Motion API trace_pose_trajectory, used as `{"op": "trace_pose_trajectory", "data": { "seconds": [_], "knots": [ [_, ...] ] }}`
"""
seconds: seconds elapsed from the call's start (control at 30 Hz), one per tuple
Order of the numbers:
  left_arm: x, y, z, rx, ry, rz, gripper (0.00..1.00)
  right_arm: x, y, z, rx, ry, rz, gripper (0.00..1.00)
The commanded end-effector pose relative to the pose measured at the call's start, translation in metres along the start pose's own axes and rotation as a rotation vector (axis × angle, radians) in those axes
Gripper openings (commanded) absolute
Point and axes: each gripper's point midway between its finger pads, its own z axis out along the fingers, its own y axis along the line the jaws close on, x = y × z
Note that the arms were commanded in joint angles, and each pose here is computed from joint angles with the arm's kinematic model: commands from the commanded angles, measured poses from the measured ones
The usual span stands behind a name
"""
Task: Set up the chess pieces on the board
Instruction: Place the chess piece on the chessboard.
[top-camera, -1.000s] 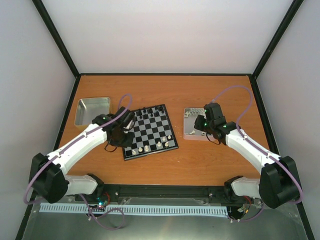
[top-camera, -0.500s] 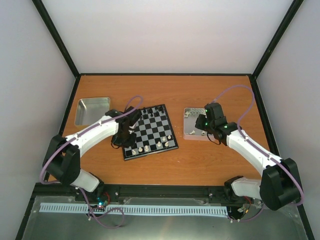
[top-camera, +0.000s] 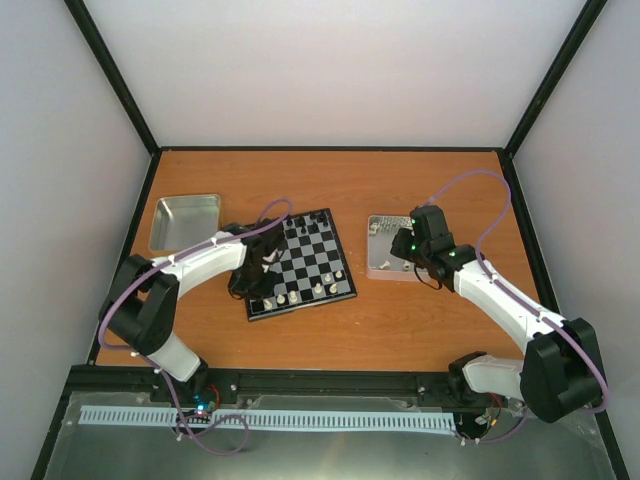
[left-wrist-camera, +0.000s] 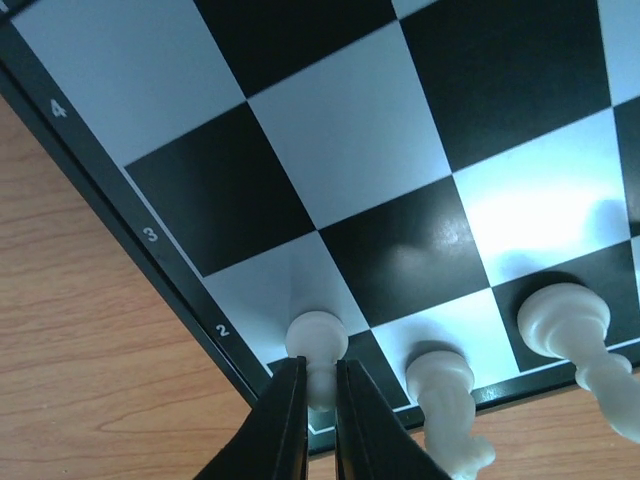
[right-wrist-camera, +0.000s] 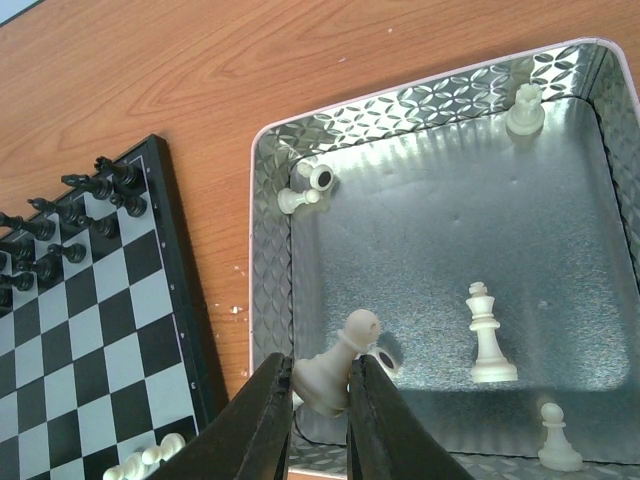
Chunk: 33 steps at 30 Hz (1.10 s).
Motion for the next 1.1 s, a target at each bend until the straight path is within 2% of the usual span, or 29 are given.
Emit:
{"op": "trace_pose_trajectory", "data": {
  "seconds": [0.0,0.4,0.67,0.87,1.07],
  "knots": [
    [-0.011,0.005,-0.002,-0.002,-0.045,-0.014,0.01,-0.007,0.000,-0.006,-0.004,-0.031,0.013,0.17],
    [-0.017,0.009,0.006,-0.004,-0.037,-0.034,0.02,-0.003,0.001,-0.007,-0.013,-0.016,0.019,0.17],
    [-0.017,0.007,0.003,0.012,-0.047,-0.032,0.29,-0.004,0.004,-0.010,-0.029,-0.020,0.019,0.17],
    [-0.027,0.004,-0.020,0.041,-0.117,-0.051,0.32,-0.006,0.005,-0.011,-0.033,-0.027,0.020,0.17],
    [-0.046,0.015,-0.066,-0.001,-0.252,-0.081,0.40,-0.012,0.014,-0.017,-0.072,-0.042,-0.027,0.17]
  ]
}}
